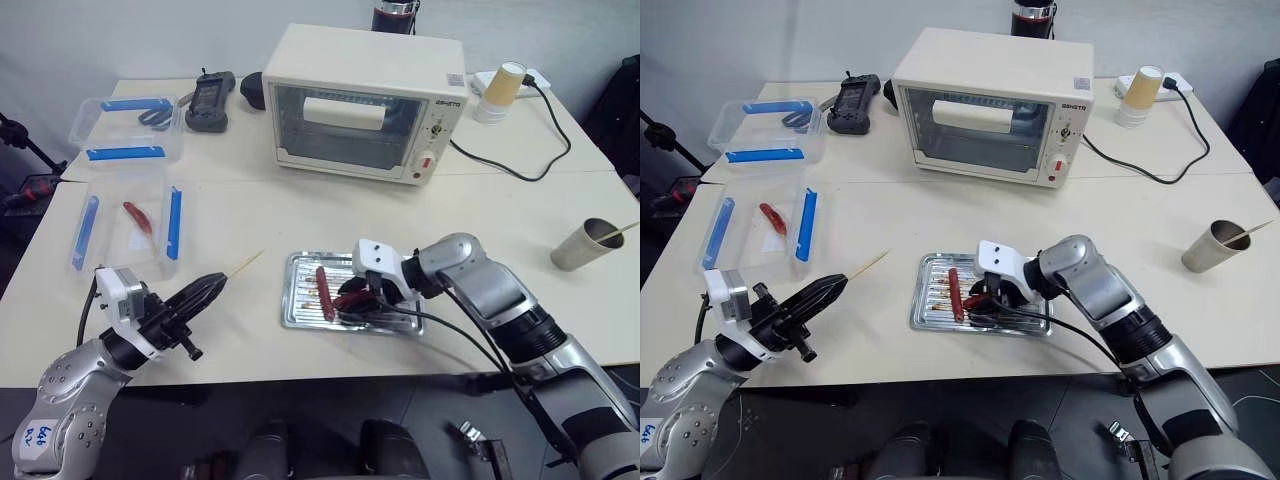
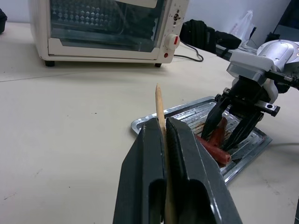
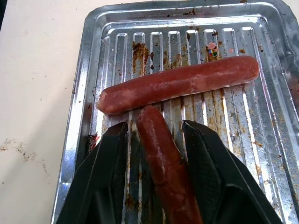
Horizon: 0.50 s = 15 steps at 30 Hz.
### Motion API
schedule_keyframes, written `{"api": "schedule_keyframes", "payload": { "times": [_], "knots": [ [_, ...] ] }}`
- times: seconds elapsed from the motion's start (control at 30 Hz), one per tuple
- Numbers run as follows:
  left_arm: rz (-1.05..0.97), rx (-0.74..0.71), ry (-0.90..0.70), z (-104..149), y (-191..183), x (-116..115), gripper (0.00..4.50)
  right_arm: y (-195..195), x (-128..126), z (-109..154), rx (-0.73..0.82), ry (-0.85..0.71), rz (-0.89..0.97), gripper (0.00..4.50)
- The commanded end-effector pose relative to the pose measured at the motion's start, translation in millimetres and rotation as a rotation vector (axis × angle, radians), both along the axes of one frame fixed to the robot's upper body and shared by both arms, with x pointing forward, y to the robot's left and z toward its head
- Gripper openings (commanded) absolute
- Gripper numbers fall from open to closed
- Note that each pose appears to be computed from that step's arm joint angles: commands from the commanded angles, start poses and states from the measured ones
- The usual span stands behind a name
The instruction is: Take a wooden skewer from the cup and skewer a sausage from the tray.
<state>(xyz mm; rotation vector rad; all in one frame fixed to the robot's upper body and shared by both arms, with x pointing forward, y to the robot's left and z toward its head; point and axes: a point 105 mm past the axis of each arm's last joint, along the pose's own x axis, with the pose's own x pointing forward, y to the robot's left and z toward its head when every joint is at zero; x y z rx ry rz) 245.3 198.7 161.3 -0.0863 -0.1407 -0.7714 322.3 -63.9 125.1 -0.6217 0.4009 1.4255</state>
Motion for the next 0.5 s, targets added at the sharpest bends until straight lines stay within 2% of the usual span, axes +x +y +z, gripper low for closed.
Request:
{"api": "schedule_keyframes", "payload": {
  "times": [0.03,0.1,0.5],
  "knots": [
    [-0.013,0.018,-0.032,6,-2,-1,0.0,5,1,10,0.011,-0.059,0.031,1.0],
    [-0.021,0.022,-0.029,6,-3,-1,0.0,5,1,10,0.012,-0.064,0.034,0.38],
    [-0.115,0.074,-0.017,3,-14,-2,0.0,-8,-5,25,0.029,-0.071,0.066,0.38]
  ]
}}
